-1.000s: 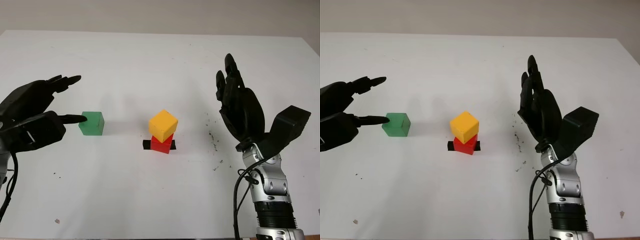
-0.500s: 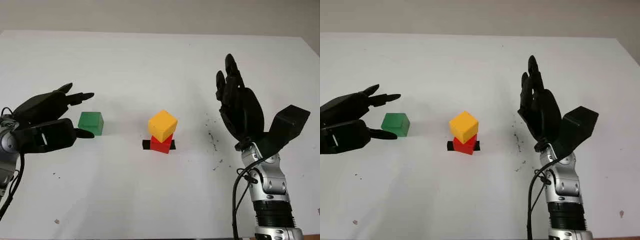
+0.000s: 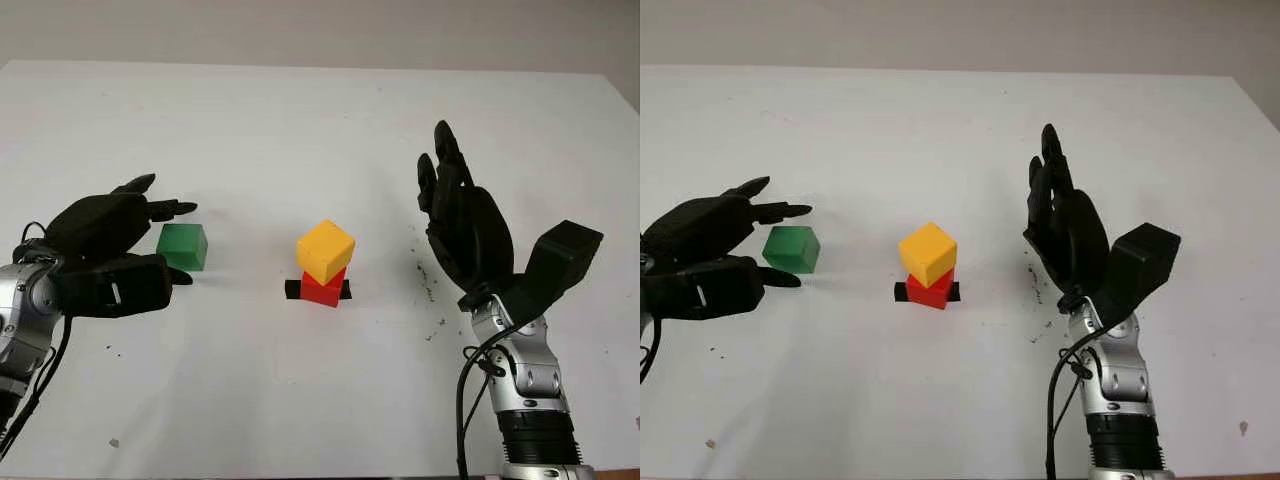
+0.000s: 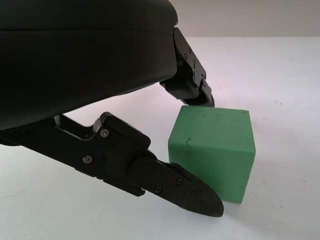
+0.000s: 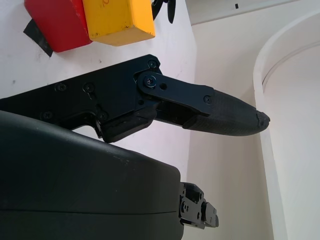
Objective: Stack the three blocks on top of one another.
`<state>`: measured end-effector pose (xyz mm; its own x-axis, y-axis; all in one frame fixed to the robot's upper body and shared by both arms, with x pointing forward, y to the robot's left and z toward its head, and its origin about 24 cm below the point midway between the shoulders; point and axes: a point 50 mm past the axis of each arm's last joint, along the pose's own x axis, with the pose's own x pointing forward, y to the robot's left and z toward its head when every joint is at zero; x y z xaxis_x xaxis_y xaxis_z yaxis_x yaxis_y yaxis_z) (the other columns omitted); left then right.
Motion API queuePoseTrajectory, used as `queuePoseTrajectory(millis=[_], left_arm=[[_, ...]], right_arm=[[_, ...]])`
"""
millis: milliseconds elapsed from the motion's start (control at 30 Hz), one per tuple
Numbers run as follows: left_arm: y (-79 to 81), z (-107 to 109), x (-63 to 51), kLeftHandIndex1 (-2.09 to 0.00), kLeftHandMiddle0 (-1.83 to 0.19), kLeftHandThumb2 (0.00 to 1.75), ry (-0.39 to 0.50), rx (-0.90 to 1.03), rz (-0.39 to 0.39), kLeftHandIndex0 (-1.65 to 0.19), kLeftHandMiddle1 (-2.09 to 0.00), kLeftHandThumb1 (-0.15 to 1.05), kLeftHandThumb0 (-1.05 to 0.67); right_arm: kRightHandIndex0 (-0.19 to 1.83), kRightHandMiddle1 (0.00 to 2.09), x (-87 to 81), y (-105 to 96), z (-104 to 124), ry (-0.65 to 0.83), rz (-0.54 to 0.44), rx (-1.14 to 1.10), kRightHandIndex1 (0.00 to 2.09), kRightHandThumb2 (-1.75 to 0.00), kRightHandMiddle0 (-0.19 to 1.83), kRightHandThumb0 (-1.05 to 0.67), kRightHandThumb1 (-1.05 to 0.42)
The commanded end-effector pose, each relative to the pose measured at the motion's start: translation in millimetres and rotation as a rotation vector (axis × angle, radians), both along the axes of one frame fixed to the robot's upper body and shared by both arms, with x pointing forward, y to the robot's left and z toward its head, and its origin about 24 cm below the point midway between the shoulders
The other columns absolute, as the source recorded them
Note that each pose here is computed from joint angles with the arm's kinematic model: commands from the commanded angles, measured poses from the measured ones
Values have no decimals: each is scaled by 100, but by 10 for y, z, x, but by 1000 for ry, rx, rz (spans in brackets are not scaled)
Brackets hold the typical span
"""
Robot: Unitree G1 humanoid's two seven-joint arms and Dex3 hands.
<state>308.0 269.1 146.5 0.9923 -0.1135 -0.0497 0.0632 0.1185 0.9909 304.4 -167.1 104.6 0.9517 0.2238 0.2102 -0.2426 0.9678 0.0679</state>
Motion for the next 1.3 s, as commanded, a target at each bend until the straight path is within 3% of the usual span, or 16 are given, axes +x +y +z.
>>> queuePoseTrajectory(millis=[0,67,100,200,300,533,833,1267], left_arm=[[-17,14,17,-20,-17,6,-35,10,-17,-69,-10,89,-57],[-15,15,20,-30,-20,6,-52,14,-28,-68,-7,91,-53],[-12,15,20,-56,-23,6,-61,15,-33,-60,-6,92,-50],[-2,16,4,-91,-28,6,-97,12,-52,-52,-6,96,-43],[4,27,-16,-105,-32,6,-132,15,-75,-48,-7,99,-39],[10,91,-44,-121,-36,5,-171,-29,-118,-42,-6,98,-38],[12,265,-81,-134,-32,6,-80,-365,-175,-37,-4,99,-38],[-181,560,-131,-148,-25,6,-41,-613,-361,-31,-4,103,-43]], right_arm=[[-19,0,-25,-5,21,-11,-2,12,0,-71,-19,-80,-105],[-19,0,-25,-8,21,-12,-5,6,0,-71,-19,-79,-105],[-19,0,-25,-8,20,-12,-6,5,0,-71,-19,-80,-105],[-19,0,-23,2,15,-14,3,5,0,-71,-19,-79,-105],[-19,0,-18,15,10,-8,12,10,0,-71,-19,-79,-105],[-19,0,-11,42,8,-12,20,8,0,-71,-19,-77,-105],[-19,0,-12,70,-4,-6,17,23,0,-69,-19,-76,-105],[-19,0,-27,80,-40,-11,12,34,0,-67,-19,-75,-105]])
